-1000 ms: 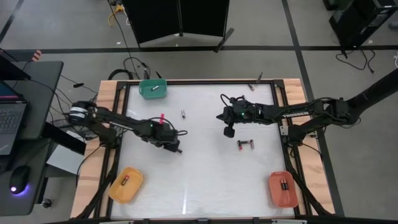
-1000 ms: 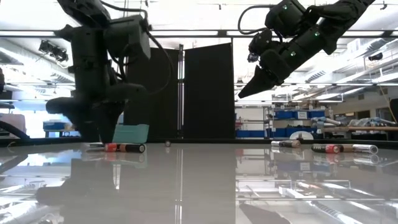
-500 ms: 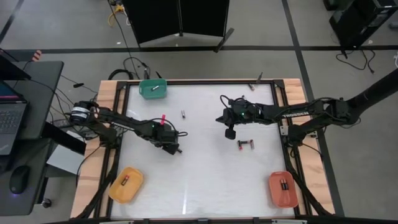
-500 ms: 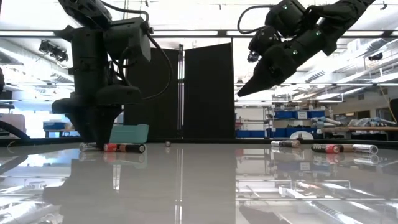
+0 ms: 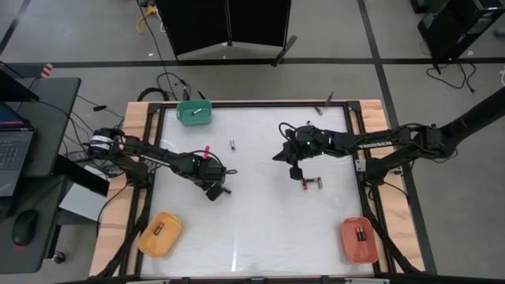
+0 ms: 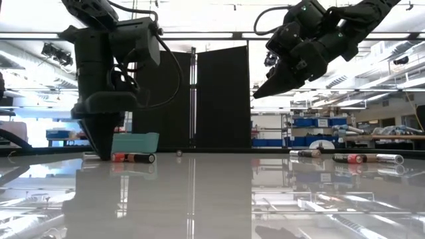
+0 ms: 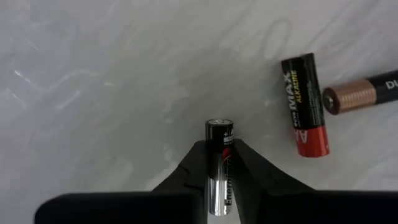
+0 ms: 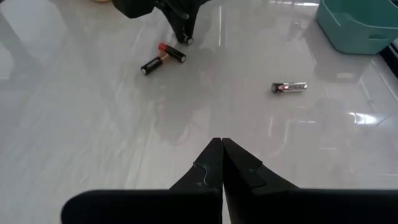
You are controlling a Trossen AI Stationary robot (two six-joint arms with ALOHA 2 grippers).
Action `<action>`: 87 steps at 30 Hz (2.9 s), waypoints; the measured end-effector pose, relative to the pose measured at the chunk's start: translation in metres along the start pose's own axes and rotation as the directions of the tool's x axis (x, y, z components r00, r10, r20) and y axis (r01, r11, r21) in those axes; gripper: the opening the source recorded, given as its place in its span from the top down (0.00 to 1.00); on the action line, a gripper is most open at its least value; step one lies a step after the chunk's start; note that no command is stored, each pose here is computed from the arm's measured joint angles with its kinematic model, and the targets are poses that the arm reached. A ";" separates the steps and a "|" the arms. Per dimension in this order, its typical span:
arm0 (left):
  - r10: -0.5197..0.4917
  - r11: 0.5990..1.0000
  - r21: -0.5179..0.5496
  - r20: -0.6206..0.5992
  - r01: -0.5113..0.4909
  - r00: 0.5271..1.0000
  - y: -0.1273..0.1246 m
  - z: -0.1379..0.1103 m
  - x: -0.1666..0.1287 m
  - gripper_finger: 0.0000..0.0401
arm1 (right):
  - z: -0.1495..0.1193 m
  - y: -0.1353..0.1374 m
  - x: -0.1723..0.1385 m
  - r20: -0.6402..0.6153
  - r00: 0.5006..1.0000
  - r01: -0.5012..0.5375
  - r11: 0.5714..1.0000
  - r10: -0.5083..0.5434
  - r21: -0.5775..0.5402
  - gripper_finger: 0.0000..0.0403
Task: Sort batteries
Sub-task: Put the middle left silver battery into the blue bin
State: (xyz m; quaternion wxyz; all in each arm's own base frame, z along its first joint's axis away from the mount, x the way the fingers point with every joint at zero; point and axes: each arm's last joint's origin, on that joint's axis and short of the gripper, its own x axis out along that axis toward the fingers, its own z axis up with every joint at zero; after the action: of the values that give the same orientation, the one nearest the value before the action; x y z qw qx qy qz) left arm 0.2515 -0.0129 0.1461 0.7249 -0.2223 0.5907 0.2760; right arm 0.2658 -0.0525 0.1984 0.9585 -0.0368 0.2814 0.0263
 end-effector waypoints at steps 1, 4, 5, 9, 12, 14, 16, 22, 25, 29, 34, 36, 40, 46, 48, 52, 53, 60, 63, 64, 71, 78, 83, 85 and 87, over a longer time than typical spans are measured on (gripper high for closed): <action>0.003 1.000 0.015 0.002 -0.004 1.000 -0.001 0.001 -0.001 0.88 | 0.000 0.000 0.000 0.000 1.000 0.000 1.000 0.000 0.000 0.98; 0.045 0.998 0.044 0.036 -0.046 0.998 -0.001 0.006 -0.009 0.88 | 0.000 0.000 0.000 0.003 1.000 0.000 1.000 0.000 -0.003 0.98; 0.056 0.997 0.047 0.047 -0.058 0.997 -0.002 0.008 -0.013 0.88 | 0.000 0.000 0.000 0.004 1.000 0.001 1.000 -0.001 -0.006 0.98; 0.095 0.991 0.093 0.056 -0.100 0.994 -0.003 0.015 -0.031 0.88 | 0.000 0.000 0.000 0.004 1.000 0.001 1.000 -0.001 -0.013 0.98; 0.119 0.986 0.105 0.077 -0.127 0.990 -0.001 0.024 -0.046 0.88 | 0.000 0.000 0.000 0.004 1.000 0.001 1.000 -0.001 -0.010 0.98; 0.123 0.986 0.098 0.096 -0.132 0.988 0.002 0.033 -0.056 0.88 | 0.000 0.000 0.000 0.004 1.000 0.001 1.000 -0.001 -0.010 0.98; 0.141 0.987 0.070 0.085 -0.148 0.986 0.010 0.040 -0.063 0.88 | 0.000 0.000 0.000 0.004 1.000 0.001 1.000 -0.001 -0.008 0.98; 0.185 0.982 -0.001 0.115 -0.186 0.976 0.049 0.067 -0.074 0.88 | 0.000 0.000 0.000 -0.002 1.000 0.000 1.000 0.000 0.004 0.98; 0.206 0.978 -0.046 0.105 -0.203 0.973 0.077 0.082 -0.072 0.88 | 0.000 0.000 0.000 -0.002 1.000 0.000 1.000 0.000 0.005 0.98; 0.211 0.970 -0.144 0.080 -0.198 0.974 0.116 0.097 -0.068 0.88 | 0.000 0.000 0.000 -0.002 1.000 0.006 1.000 -0.006 0.013 0.98; 0.227 0.953 -0.224 0.089 -0.203 0.970 0.164 0.109 -0.066 0.88 | 0.000 0.000 0.000 -0.001 1.000 0.009 1.000 -0.009 0.023 0.98; 0.221 0.948 -0.252 0.081 -0.194 0.972 0.183 0.112 -0.062 0.88 | 0.001 -0.001 0.000 0.006 1.000 0.011 1.000 -0.011 0.026 0.98; 0.214 0.945 -0.263 0.048 -0.194 0.976 0.211 0.117 -0.050 0.88 | 0.002 -0.001 0.000 0.017 1.000 0.013 1.000 -0.014 0.027 0.98; 0.233 0.953 -0.205 0.030 -0.223 0.972 0.229 0.140 -0.038 0.88 | 0.003 -0.001 0.000 0.030 0.999 0.017 0.999 -0.019 0.040 0.98; 0.252 0.954 -0.182 0.045 -0.240 0.967 0.232 0.155 -0.037 0.88 | 0.003 -0.001 0.000 0.031 0.999 0.018 0.999 -0.019 0.040 0.98; 0.258 0.959 -0.128 0.038 -0.251 0.965 0.237 0.178 -0.027 0.88 | 0.003 -0.001 0.000 0.030 0.999 0.018 0.999 -0.019 0.047 0.98; 0.256 0.961 -0.116 0.025 -0.251 0.966 0.238 0.182 -0.022 0.88 | 0.003 -0.001 0.000 0.030 0.999 0.017 0.999 -0.019 0.046 0.98; 0.249 0.962 -0.097 -0.053 -0.254 0.967 0.239 0.189 0.006 0.88 | 0.002 -0.001 0.000 0.018 1.000 0.016 0.999 -0.017 0.044 0.98; 0.282 0.953 -0.095 -0.062 -0.286 0.958 0.240 0.188 0.006 0.88 | 0.002 -0.001 0.000 0.018 1.000 0.016 0.999 -0.017 0.042 0.97; 0.287 0.952 -0.095 -0.063 -0.292 0.956 0.240 0.188 0.007 0.88 | 0.002 -0.001 0.000 0.017 1.000 0.016 0.999 -0.017 0.041 0.97; 0.281 0.953 -0.099 -0.057 -0.286 0.958 0.240 0.189 0.007 0.88 | 0.001 -0.001 0.000 0.011 1.000 0.015 0.999 -0.015 0.043 0.97; 0.270 0.955 -0.114 -0.039 -0.273 0.962 0.240 0.191 0.007 0.88 | -0.001 -0.002 0.000 -0.018 0.998 0.060 0.997 -0.059 0.054 0.97; 0.267 0.956 -0.107 -0.062 -0.272 0.962 0.239 0.184 0.015 0.88 | -0.001 -0.002 0.000 -0.019 0.998 0.063 0.996 -0.062 0.057 0.97; 0.266 0.956 -0.106 -0.072 -0.272 0.961 0.239 0.180 0.019 0.88 | -0.001 -0.002 0.000 -0.019 0.998 0.063 0.996 -0.062 0.057 0.97; 0.265 0.956 -0.106 -0.076 -0.272 0.961 0.239 0.178 0.022 0.88 | -0.001 -0.002 0.000 -0.019 0.998 0.063 0.996 -0.062 0.057 0.97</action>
State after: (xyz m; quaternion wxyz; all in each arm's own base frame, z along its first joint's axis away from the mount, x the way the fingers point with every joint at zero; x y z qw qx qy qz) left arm 0.2270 0.2842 0.1613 0.6483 -0.1899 0.6202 0.3988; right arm 0.2654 -0.0543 0.1977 0.9571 -0.0181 0.2890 -0.0122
